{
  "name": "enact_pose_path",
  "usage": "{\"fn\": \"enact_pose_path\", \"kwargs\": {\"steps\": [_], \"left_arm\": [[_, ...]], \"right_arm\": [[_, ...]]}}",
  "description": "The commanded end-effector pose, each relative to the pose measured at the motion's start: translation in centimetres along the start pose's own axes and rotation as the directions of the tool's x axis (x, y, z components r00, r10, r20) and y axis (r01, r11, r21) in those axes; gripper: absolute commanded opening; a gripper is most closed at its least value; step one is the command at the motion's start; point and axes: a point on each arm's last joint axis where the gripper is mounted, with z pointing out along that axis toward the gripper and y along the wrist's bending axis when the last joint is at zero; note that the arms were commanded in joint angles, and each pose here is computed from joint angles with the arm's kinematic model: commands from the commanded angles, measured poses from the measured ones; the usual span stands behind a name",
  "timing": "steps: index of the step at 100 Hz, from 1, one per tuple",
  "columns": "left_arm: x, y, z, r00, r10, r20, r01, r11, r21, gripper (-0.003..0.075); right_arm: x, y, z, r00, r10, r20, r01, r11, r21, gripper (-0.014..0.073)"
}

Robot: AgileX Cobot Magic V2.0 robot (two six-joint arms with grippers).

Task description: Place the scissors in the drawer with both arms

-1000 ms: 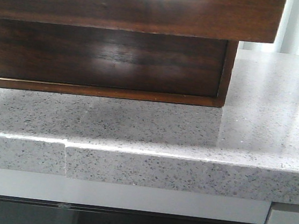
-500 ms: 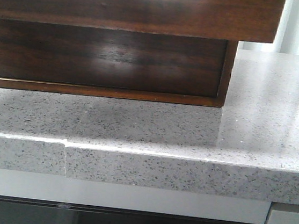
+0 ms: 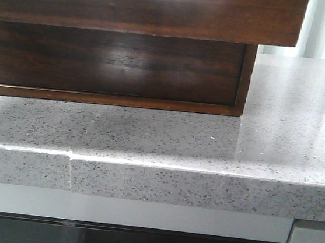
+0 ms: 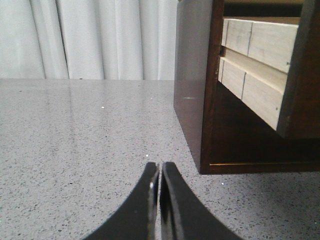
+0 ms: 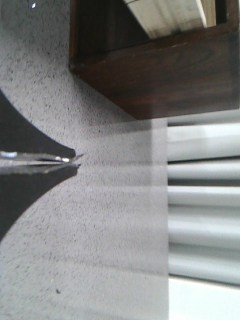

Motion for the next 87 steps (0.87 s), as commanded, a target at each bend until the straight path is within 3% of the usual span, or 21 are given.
{"fn": "enact_pose_path", "kwargs": {"steps": [1, 9, 14, 30, 87], "left_arm": [[0.3, 0.0, -0.1, 0.997, -0.022, 0.076, 0.022, 1.000, 0.000, -0.0020], [0.3, 0.0, -0.1, 0.997, -0.022, 0.076, 0.022, 1.000, 0.000, -0.0020], [0.3, 0.0, -0.1, 0.997, -0.022, 0.076, 0.022, 1.000, 0.000, -0.0020], [0.3, 0.0, -0.1, 0.997, -0.022, 0.076, 0.022, 1.000, 0.000, -0.0020], [0.3, 0.0, -0.1, 0.997, -0.022, 0.076, 0.022, 1.000, 0.000, -0.0020]], "right_arm": [[-0.1, -0.4, -0.5, 0.992, -0.014, 0.125, 0.007, 0.999, 0.052, -0.0069], [0.9, -0.5, -0.5, 0.992, -0.009, 0.126, 0.003, 0.998, 0.055, -0.0069], [1.3, -0.5, -0.5, 0.991, -0.060, 0.120, 0.054, 0.997, 0.058, -0.0069], [1.6, -0.3, -0.5, 0.991, 0.008, 0.133, -0.013, 0.999, 0.033, -0.0069], [1.7, -0.3, -0.5, 0.993, 0.008, 0.121, -0.013, 0.999, 0.035, -0.0069]]}}
